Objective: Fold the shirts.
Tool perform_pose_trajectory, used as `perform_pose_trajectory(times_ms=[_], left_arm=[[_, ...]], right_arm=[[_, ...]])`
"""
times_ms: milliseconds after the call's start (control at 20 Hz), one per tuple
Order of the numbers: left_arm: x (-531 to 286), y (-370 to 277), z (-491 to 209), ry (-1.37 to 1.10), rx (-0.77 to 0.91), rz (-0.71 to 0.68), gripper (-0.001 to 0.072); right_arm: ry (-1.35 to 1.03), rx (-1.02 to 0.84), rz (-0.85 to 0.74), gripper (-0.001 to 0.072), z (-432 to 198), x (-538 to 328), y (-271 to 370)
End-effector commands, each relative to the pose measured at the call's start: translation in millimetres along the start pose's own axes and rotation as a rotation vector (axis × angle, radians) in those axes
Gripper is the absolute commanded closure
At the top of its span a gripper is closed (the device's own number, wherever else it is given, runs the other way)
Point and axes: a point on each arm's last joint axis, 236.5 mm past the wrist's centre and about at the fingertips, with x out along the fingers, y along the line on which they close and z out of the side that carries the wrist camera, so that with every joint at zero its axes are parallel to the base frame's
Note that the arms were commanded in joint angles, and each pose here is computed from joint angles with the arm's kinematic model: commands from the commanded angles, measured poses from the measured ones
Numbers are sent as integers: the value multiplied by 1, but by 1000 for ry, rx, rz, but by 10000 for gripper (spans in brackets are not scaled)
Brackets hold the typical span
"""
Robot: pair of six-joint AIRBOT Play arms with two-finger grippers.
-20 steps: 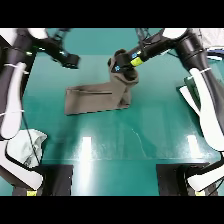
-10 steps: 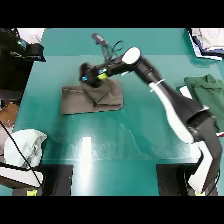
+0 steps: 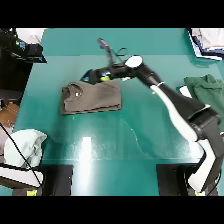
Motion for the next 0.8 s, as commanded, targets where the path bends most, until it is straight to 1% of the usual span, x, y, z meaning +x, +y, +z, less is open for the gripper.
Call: perform_pose_trajectory(times_ms=[0, 100, 200, 250, 300, 350, 750], left_arm=[[14, -5, -13, 49, -19, -45, 684], [24, -3, -16, 58, -32, -51, 684], [23, -2, -10, 30, -33, -47, 684], [23, -4, -7, 17, -33, -53, 684], [22, -6, -6, 12, -34, -64, 684], [22, -7, -5, 10, -34, -66, 684], [22, -11, -5, 8, -34, -82, 684]], right_arm=[[142, 204, -142, 277, -47, -70, -63], [162, 310, -289, 277, -68, -104, -108], [139, 382, -331, 273, -78, -120, -129], [140, 400, -337, 188, -82, -122, -136], [141, 414, -342, 42, -87, -120, -141], [150, 429, -333, 13, -92, -116, -142], [87, 584, -210, 23, -102, -37, -149]])
